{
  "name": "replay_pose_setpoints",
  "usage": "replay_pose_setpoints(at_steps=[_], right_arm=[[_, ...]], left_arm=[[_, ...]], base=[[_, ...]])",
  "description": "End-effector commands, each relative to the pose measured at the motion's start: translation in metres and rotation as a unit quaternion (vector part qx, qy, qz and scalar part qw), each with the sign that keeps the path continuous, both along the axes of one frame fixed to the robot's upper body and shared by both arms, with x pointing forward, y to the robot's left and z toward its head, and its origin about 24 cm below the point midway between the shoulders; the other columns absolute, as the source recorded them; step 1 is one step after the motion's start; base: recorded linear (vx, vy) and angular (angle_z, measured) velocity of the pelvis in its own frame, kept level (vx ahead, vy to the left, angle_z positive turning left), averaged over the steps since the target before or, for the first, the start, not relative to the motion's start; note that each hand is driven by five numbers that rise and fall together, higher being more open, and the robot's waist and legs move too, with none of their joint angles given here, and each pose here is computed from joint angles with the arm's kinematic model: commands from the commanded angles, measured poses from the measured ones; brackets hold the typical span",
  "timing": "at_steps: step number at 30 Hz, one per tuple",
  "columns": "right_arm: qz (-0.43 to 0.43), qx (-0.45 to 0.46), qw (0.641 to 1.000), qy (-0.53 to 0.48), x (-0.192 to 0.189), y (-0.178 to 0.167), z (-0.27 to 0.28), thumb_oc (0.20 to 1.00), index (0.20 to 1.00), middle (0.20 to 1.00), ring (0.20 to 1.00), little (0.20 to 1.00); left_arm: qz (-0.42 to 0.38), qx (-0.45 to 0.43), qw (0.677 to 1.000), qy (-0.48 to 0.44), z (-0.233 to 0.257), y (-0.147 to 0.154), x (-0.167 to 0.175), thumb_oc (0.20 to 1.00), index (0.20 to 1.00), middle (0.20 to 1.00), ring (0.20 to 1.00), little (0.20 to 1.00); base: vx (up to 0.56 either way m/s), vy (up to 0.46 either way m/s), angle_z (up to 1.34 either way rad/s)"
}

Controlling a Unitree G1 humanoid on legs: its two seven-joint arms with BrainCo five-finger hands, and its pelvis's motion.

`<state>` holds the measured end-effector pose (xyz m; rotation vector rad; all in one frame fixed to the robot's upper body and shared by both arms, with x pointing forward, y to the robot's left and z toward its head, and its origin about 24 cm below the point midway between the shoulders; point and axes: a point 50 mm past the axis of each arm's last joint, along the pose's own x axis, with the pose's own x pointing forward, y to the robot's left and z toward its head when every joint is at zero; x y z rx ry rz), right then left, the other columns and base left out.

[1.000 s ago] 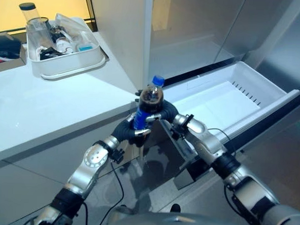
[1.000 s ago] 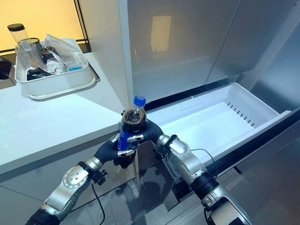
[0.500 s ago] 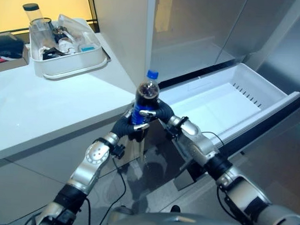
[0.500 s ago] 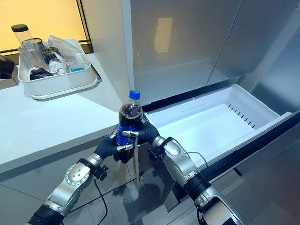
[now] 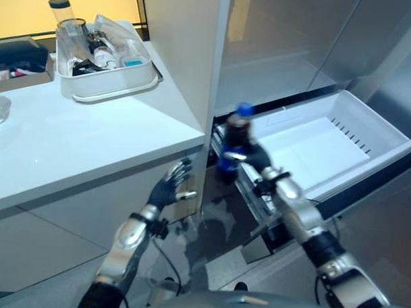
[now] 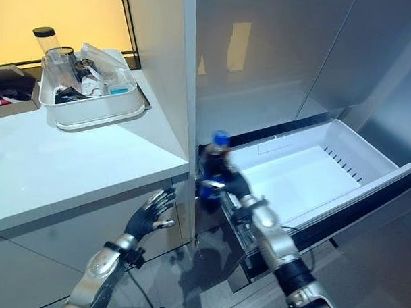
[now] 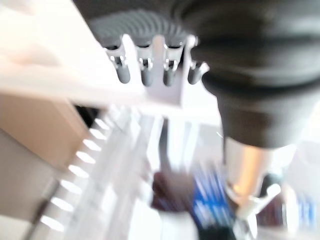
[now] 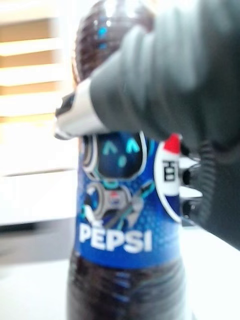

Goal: Take the drinks into the refrigerator

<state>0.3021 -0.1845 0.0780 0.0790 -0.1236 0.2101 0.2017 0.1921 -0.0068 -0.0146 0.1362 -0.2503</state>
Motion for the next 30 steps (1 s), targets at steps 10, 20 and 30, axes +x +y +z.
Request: replay_pose_setpoints(at_steps=[10, 20, 30], right_arm=[[-0.153, 0.015, 0.942, -0.299, -0.019, -0.083, 0.131, 0.2, 0.2, 0.2, 0.2, 0.2], [-0.226, -0.258, 0.934, -0.102, 0.038, -0.102, 0.082, 0.2, 0.2, 0.2, 0.2, 0.2], [-0.195, -0.454, 0.869, 0.024, 0.08, -0.077, 0.044, 0.2, 0.2, 0.2, 0.2, 0.2]], left_arm=[[0.015, 0.199, 0.979, 0.045, -0.027, 0.036, -0.015, 1.0, 1.0, 1.0, 1.0, 1.0], [-0.063, 0.227, 0.971, 0.045, -0.037, 0.012, -0.01, 1.0, 1.0, 1.0, 1.0, 1.0], [-0.079, 0.132, 0.985, -0.082, 0.015, -0.021, 0.011, 1.0, 1.0, 1.0, 1.0, 1.0]], base=[[0.0, 0.0, 0.0], [-0.03, 0.0, 0.03], [-0.09, 0.012, 0.15]])
